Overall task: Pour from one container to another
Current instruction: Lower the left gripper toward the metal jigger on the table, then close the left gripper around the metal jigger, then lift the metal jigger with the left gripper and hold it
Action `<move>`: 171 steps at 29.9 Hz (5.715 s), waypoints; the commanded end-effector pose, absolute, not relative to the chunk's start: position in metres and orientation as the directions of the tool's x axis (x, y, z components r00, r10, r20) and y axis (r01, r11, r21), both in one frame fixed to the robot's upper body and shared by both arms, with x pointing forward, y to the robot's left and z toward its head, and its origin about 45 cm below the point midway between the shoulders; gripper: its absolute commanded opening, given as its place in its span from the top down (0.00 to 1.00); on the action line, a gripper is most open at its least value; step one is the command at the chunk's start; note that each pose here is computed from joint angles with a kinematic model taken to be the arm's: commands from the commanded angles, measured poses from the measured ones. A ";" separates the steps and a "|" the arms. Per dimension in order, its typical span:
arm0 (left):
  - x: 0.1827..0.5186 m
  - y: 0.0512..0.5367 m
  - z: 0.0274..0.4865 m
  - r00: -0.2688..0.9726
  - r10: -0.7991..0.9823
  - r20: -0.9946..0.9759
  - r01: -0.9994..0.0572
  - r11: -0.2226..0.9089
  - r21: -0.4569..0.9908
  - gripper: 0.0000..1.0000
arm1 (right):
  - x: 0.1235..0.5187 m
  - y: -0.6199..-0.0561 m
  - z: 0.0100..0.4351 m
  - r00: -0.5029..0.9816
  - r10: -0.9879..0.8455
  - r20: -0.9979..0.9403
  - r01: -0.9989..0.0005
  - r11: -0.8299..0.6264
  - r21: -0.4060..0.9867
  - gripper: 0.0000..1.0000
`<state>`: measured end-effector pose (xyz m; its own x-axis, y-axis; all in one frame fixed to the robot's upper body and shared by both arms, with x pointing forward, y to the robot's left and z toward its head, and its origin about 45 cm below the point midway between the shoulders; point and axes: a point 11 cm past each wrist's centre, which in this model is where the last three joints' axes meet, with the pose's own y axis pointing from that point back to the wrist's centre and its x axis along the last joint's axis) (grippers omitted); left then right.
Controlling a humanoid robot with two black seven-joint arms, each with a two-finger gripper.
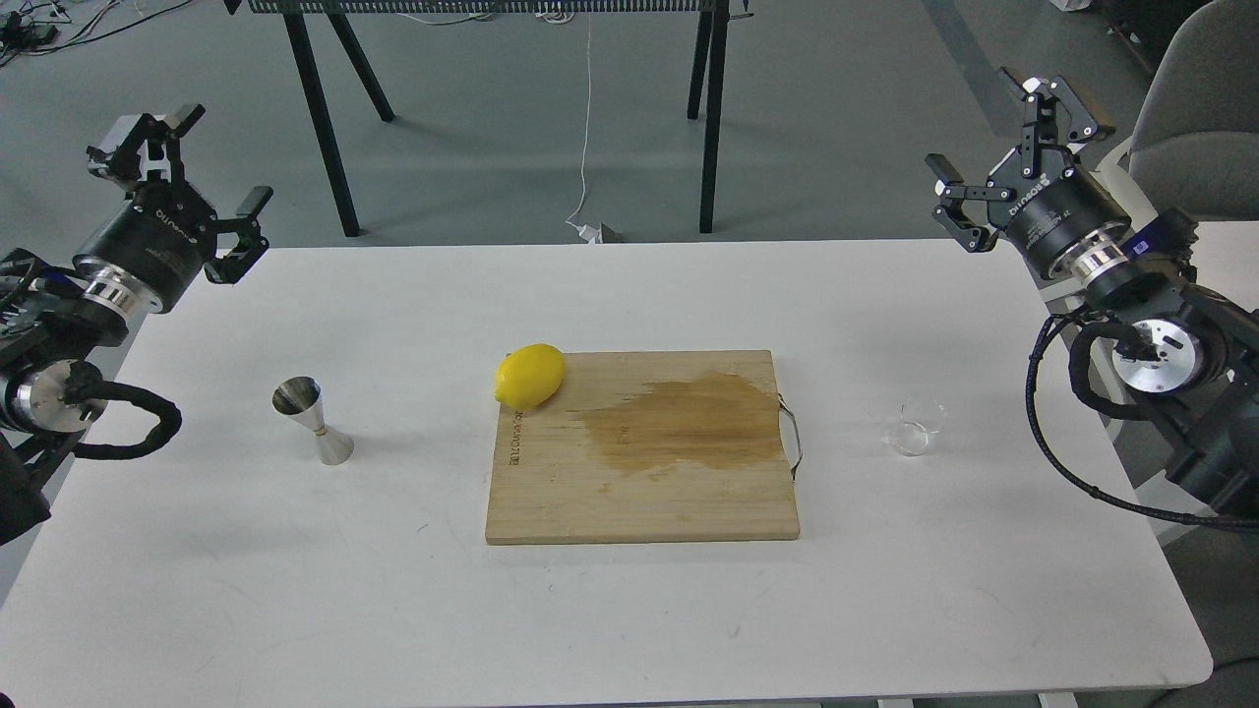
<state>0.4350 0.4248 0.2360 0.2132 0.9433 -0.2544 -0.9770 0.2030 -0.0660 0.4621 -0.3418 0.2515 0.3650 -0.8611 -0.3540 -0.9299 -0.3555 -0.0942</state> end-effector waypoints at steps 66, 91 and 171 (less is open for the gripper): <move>0.376 0.437 0.242 -0.041 0.598 0.801 -0.991 0.079 -0.110 0.14 | 0.448 -0.359 0.227 0.312 -0.875 -0.371 -0.947 -0.317 -0.047 0.01; 0.332 0.417 0.154 0.177 0.396 0.901 -0.971 0.217 0.095 0.00 | 0.460 -0.365 0.253 0.308 -0.871 -0.383 -0.951 -0.294 -0.096 0.01; 0.307 0.393 0.075 0.323 0.257 0.911 -0.932 0.256 0.259 0.00 | 0.453 -0.388 0.242 0.251 -0.894 -0.370 -0.967 -0.246 -0.062 0.01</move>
